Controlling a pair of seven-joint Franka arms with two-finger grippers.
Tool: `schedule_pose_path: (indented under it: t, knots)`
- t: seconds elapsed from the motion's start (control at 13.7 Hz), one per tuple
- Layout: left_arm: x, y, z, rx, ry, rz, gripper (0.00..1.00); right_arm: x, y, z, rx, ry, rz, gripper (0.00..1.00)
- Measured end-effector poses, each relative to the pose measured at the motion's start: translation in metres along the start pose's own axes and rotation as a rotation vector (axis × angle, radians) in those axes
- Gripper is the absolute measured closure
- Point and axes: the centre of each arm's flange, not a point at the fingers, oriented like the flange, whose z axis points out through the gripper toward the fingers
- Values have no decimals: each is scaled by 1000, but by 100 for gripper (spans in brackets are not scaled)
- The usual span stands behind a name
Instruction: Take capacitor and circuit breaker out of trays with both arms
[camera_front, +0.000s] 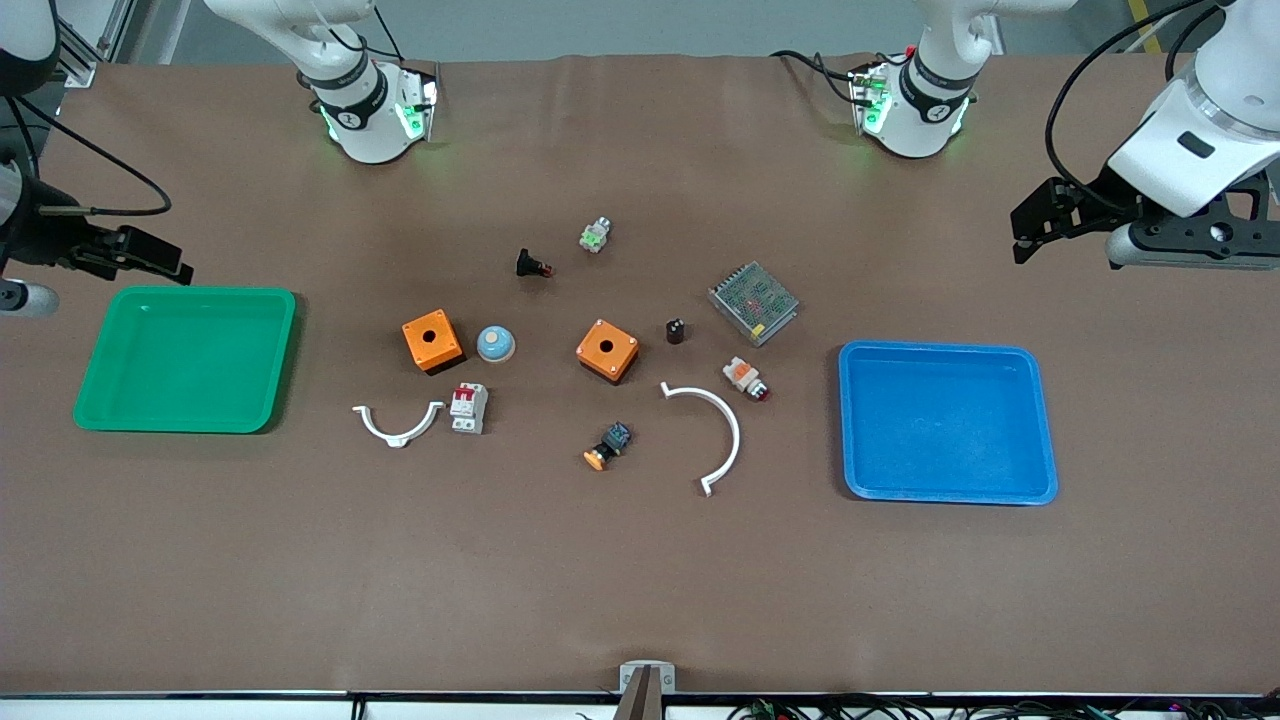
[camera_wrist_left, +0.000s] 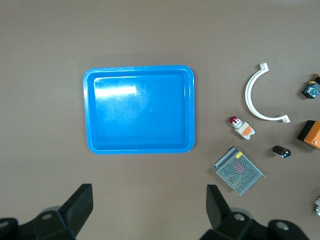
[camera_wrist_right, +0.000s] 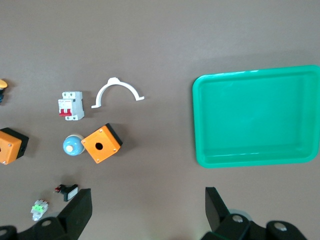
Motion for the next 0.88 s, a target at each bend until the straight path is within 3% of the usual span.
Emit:
schedule_pose_path:
  t: [0.44, 0.88]
  knots:
    - [1, -5, 0, 1, -1, -9, 0, 0, -2, -55, -11, 120, -8, 0]
    - [-1, -7, 1, 2, -14, -12, 0, 2, -3, -61, -11, 134, -9, 0]
